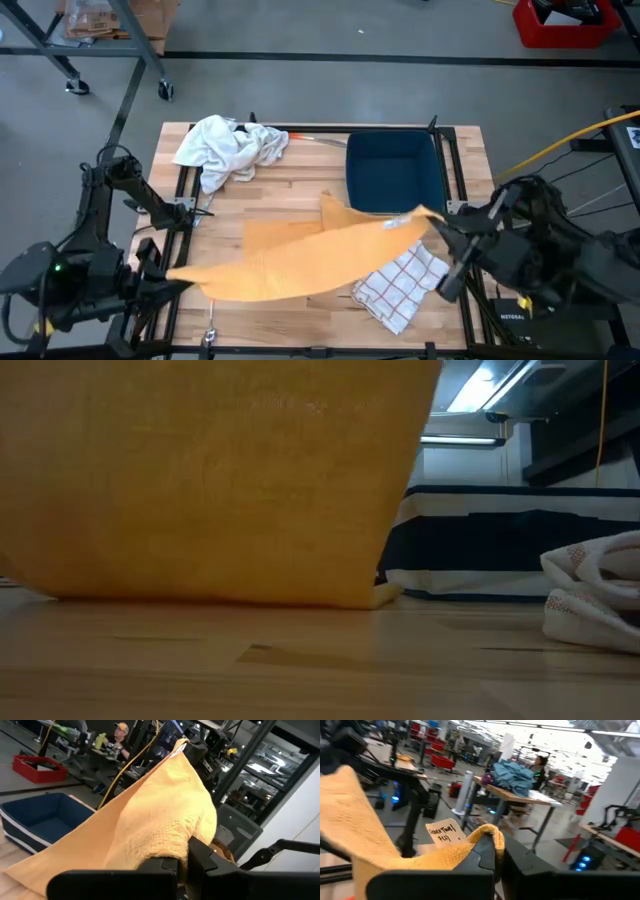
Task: Fold towel
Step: Fold the yellow towel
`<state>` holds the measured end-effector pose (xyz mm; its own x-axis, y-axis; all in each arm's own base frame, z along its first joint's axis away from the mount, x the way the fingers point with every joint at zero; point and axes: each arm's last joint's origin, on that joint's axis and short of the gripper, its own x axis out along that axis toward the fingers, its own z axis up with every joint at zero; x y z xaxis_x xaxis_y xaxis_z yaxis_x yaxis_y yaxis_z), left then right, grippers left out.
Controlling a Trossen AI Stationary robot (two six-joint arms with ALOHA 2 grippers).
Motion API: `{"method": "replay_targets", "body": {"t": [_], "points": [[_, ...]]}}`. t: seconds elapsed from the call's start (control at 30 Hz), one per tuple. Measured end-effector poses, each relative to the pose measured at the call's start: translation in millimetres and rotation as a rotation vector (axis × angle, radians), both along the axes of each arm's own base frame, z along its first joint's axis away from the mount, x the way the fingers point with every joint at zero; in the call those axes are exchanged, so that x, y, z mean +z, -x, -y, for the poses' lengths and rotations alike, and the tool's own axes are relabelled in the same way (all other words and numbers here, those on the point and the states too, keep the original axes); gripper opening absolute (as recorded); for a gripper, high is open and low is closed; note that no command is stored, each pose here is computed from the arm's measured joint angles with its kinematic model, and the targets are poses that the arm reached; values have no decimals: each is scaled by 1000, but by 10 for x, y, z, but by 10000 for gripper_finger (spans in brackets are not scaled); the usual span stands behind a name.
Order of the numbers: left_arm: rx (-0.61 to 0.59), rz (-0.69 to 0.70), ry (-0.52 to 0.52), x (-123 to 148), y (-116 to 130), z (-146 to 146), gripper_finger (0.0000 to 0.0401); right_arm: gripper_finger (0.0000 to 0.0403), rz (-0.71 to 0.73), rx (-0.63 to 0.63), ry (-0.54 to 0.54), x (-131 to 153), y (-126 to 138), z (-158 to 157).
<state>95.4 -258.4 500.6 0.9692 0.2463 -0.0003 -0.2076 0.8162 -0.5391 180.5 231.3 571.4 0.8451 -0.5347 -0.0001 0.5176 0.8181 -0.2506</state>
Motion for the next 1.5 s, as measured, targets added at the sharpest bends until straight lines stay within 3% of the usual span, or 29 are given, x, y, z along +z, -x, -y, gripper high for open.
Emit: {"method": "replay_targets", "body": {"t": [0.27, 0.6, 0.7, 0.8, 1.0, 1.2, 1.5], "points": [[2, -11, -43, -2, -8, 10, 0, 7, 26, 34, -42, -21, 63, -90], [97, -66, -215, -2, -246, -112, 0, 7, -67, -77, 84, -356, -290, 155], [131, -85, -260, -61, -340, -127, 0, 7, -95, 5, 13, -514, -334, 258], [159, -104, -306, -161, -422, -143, 0, 7, -173, 74, -127, -667, -350, 407], [209, -128, -347, -338, -526, -249, 0, 7, -284, -10, -234, -884, -429, 618], [254, -149, -376, -549, -571, -438, 0, 7, -400, -25, -187, -981, -563, 740], [322, -139, -319, -778, -424, -991, 0, 7, -535, -118, -100, -1089, -810, 1082]]}}
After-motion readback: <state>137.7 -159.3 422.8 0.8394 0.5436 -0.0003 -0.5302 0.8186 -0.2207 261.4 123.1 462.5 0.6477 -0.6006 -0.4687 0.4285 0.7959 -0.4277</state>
